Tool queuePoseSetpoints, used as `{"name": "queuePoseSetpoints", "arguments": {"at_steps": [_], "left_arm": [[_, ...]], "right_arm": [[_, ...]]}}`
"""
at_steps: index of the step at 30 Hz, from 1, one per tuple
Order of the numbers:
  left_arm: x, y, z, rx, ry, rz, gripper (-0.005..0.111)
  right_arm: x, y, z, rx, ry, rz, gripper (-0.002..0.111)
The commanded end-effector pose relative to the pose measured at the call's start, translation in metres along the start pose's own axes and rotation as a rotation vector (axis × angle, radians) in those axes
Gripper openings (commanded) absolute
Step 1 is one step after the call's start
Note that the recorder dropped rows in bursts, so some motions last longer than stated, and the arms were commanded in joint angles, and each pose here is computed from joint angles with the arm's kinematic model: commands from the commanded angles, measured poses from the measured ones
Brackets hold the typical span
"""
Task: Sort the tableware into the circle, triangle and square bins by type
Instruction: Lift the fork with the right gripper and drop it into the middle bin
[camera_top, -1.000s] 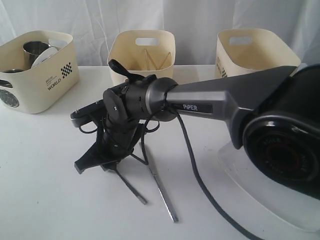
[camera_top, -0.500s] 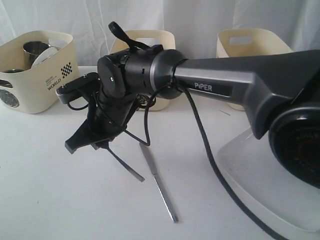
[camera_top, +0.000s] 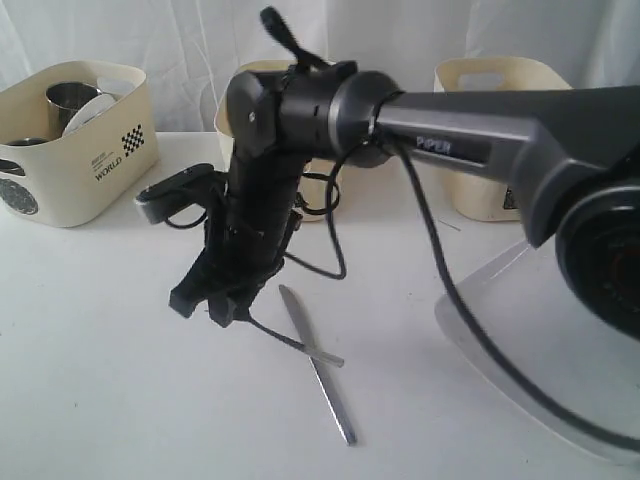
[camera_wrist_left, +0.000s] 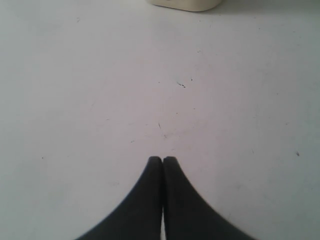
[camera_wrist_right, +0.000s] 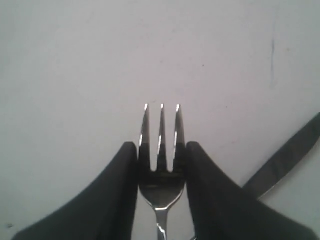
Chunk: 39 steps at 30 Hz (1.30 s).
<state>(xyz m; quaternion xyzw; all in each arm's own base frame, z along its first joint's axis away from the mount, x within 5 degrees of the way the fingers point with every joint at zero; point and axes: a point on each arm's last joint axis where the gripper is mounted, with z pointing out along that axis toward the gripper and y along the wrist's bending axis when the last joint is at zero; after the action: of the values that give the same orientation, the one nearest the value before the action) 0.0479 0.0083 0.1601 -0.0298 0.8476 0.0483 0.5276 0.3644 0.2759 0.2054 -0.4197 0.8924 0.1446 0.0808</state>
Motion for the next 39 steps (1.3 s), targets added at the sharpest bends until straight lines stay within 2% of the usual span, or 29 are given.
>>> {"name": "queuePoseSetpoints", "arguments": {"at_steps": [1, 12, 16, 20, 26, 32, 36, 39], "left_arm": [[0.004, 0.000, 0.000, 0.002, 0.030, -0.001, 0.000], [0.004, 0.000, 0.000, 0.002, 0.030, -0.001, 0.000], [0.004, 0.000, 0.000, 0.002, 0.030, -0.001, 0.000], [0.004, 0.000, 0.000, 0.002, 0.030, -0.001, 0.000], [0.004, 0.000, 0.000, 0.002, 0.030, -0.001, 0.000], [0.004, 0.000, 0.000, 0.002, 0.030, -0.001, 0.000], [0.004, 0.000, 0.000, 0.002, 0.030, -0.001, 0.000], [0.004, 0.000, 0.000, 0.002, 0.030, -0.001, 0.000]], "right_arm": [[0.005, -0.025, -0.036, -0.209, -0.099, 0.044, 0.000], [0.038, -0.129, -0.094, -0.395, -0.461, 0.353, 0.000], [0.044, -0.152, -0.121, -0.518, -0.689, 0.414, 0.000], [0.051, -0.169, -0.140, -0.557, -0.847, 0.414, 0.000], [0.060, -0.183, -0.152, -0.496, -0.966, 0.308, 0.000], [0.055, -0.186, -0.164, -0.471, -1.154, 0.203, 0.000], [0.050, -0.204, -0.170, -0.304, -1.293, 0.295, 0.000], [0.047, -0.211, -0.171, -0.166, -1.314, 0.278, 0.000]]}}
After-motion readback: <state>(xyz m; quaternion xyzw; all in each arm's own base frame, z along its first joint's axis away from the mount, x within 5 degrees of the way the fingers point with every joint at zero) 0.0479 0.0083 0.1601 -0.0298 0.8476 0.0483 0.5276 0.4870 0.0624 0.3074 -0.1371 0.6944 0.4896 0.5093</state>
